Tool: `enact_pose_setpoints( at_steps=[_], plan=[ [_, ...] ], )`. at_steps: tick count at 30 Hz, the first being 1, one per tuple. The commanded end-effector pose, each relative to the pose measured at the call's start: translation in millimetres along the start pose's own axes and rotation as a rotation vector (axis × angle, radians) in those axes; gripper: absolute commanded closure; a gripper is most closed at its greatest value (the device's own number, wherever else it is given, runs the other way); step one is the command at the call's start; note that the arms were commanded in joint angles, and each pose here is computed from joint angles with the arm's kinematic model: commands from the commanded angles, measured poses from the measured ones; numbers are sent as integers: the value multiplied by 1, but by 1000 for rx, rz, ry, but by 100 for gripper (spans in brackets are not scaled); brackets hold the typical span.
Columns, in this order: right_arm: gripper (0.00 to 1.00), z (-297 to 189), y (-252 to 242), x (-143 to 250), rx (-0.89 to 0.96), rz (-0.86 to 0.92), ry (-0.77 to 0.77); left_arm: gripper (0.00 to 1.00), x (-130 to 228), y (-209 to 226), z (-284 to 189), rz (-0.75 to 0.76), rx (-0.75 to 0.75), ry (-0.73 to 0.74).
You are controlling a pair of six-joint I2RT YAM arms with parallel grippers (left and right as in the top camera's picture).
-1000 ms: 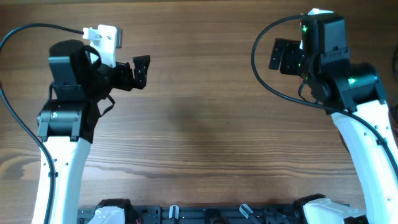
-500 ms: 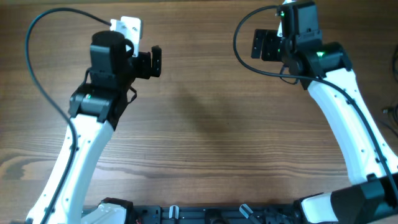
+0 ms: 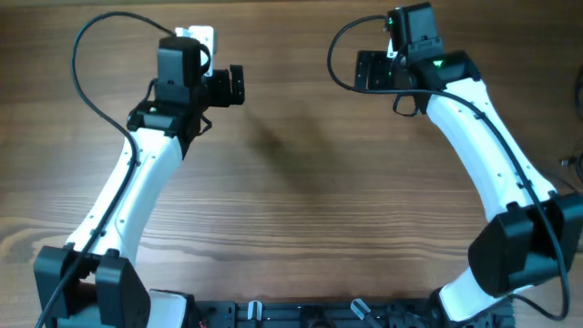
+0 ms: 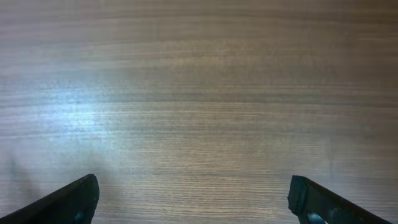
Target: Untangle cables
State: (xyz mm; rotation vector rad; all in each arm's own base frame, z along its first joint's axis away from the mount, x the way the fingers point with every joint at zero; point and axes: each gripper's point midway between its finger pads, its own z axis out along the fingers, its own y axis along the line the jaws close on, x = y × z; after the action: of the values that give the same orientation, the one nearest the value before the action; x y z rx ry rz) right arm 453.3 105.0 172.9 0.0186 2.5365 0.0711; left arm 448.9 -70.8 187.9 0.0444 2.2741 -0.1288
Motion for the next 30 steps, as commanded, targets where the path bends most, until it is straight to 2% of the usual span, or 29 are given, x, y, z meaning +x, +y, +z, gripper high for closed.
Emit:
enact_pose_setpoints(
  at_steps=[1,8,11,18,21,30],
  plan=[
    [0,10,13,2,-53,8,26,0,0,16,2,-71,-6,16],
    [0,12,19,5,-47,-13,34,0,5,31,1,-87,-31,39],
    [0,12,16,5,-11,-16,25,0,7,27,1,-29,-24,47],
    [0,12,14,5,1,-1,24,0,8,26,1,-15,-28,48],
    [0,12,2,0,66,39,-2,0,11,23,1,60,-17,61],
    [0,12,2,0,67,39,-3,0,9,23,1,59,-16,56]
  ],
)
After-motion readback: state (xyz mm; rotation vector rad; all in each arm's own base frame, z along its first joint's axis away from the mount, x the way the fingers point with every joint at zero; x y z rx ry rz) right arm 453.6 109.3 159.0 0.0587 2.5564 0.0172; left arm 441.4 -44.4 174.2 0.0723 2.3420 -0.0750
